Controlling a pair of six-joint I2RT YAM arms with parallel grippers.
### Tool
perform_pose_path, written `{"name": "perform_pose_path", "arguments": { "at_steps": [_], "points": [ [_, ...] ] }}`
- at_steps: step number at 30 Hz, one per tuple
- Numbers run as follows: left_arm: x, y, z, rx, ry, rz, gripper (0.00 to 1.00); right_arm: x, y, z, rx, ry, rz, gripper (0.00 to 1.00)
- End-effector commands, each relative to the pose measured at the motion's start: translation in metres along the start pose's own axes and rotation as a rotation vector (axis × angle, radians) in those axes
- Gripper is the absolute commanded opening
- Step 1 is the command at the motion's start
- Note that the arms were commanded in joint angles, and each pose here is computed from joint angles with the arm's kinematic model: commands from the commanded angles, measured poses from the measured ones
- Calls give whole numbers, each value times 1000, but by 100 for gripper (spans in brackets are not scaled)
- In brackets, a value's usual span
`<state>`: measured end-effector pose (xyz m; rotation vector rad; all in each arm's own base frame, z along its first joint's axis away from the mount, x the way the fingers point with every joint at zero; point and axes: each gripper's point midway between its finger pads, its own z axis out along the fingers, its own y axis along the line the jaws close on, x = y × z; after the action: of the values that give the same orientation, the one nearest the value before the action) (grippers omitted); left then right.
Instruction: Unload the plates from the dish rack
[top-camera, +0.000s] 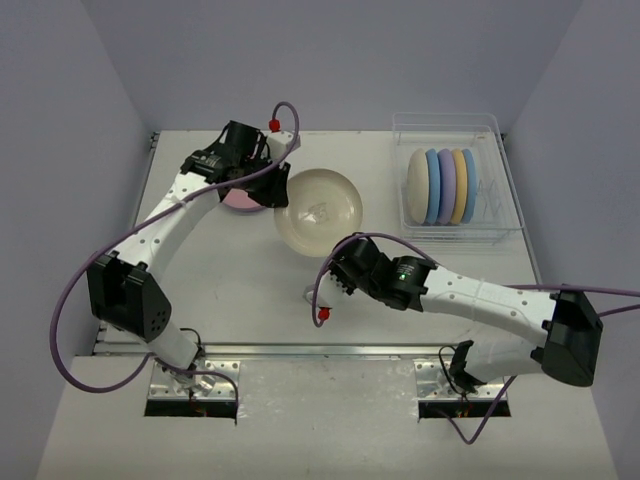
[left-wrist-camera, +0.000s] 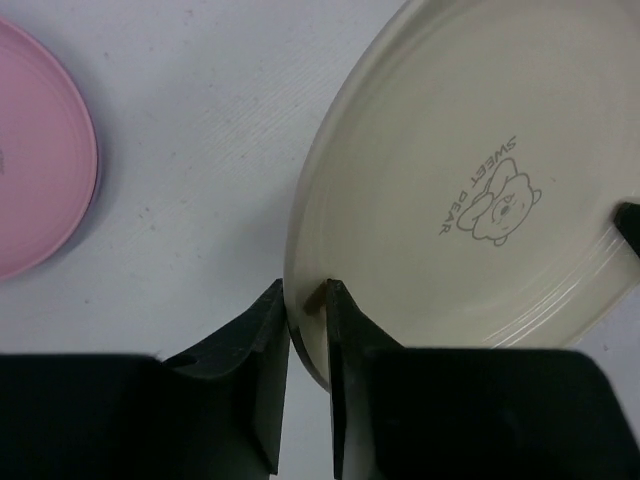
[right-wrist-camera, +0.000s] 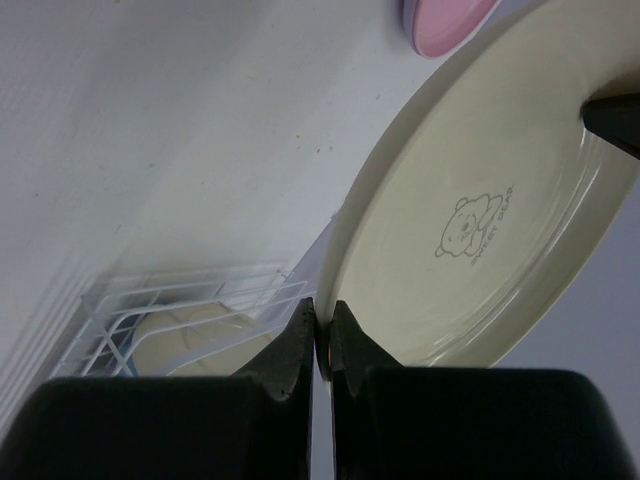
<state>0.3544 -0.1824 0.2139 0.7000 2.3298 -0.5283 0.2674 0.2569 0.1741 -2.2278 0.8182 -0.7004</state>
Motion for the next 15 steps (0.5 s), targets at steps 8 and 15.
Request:
{"name": "perform_pose_path", "arguments": {
  "at_steps": [8,15],
  "points": [
    [-42,71,-20,26,-203,-293,0,10,2,-11,72,-4,118,77],
    [-31,192,-30,-112,-240,-552,0,40,7,-18,62,1,364,99]
  ]
}}
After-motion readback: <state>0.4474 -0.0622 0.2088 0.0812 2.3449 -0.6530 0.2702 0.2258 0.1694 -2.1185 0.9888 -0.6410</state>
